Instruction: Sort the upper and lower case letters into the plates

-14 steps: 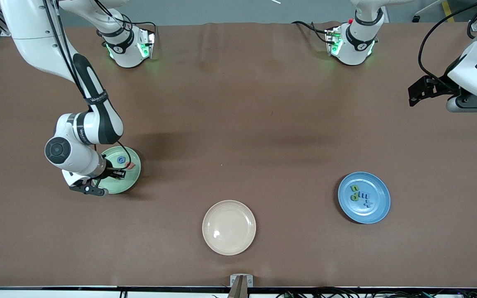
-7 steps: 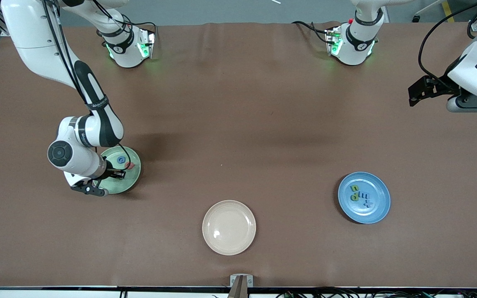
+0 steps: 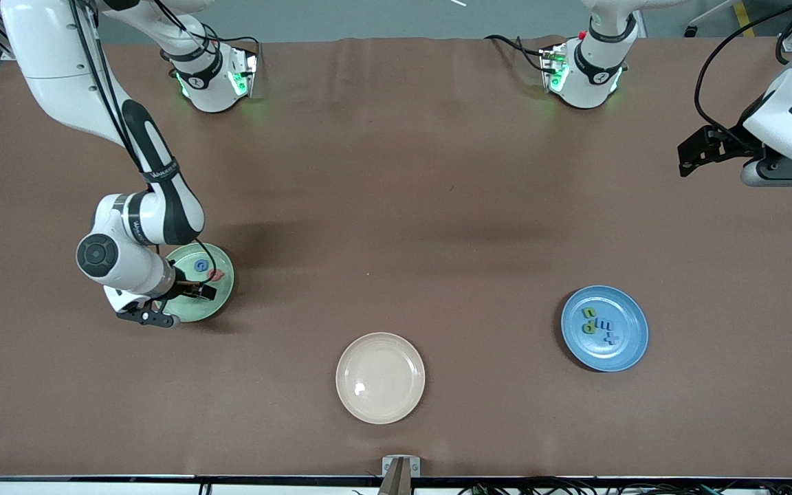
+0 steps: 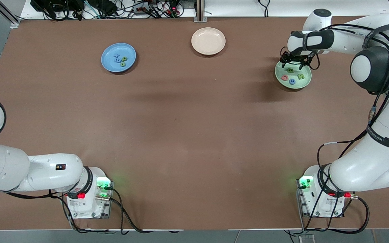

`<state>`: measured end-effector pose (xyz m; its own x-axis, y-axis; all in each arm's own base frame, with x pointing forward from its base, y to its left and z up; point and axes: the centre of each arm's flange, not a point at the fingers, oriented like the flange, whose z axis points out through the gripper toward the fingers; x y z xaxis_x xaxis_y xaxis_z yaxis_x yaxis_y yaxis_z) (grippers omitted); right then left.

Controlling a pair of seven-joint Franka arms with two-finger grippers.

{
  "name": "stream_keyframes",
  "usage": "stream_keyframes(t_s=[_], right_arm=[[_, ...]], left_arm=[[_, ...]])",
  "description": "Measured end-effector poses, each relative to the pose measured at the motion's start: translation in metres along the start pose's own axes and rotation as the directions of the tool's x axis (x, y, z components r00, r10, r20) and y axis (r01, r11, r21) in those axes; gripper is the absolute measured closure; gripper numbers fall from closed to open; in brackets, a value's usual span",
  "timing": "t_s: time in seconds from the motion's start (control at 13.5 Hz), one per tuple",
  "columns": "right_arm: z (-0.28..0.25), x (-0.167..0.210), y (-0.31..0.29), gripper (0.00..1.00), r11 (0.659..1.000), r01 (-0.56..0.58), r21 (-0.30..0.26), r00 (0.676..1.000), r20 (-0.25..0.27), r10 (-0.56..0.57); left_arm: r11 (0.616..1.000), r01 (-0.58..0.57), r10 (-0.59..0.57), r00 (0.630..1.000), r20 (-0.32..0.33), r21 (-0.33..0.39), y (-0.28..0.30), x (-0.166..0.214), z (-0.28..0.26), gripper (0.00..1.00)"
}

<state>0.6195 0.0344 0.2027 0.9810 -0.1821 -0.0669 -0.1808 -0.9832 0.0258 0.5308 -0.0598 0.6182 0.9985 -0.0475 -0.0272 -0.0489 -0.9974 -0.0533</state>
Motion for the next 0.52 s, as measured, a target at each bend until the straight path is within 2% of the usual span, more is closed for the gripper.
stream_keyframes(t_s=[0.22, 0.52], right_arm=[[-0.041, 0.010, 0.001, 0.00, 1.000, 0.007, -0.003, 0.999, 0.053, -0.007], [-0.069, 0.019, 0.003, 0.00, 1.000, 0.011, 0.000, 0.998, 0.059, -0.011]], left_arm=[[1.000, 0.000, 0.000, 1.000, 0.000, 0.000, 0.000, 0.000, 0.000, 0.00], [1.000, 0.000, 0.000, 1.000, -0.001, 0.000, 0.000, 0.000, 0.000, 0.00]])
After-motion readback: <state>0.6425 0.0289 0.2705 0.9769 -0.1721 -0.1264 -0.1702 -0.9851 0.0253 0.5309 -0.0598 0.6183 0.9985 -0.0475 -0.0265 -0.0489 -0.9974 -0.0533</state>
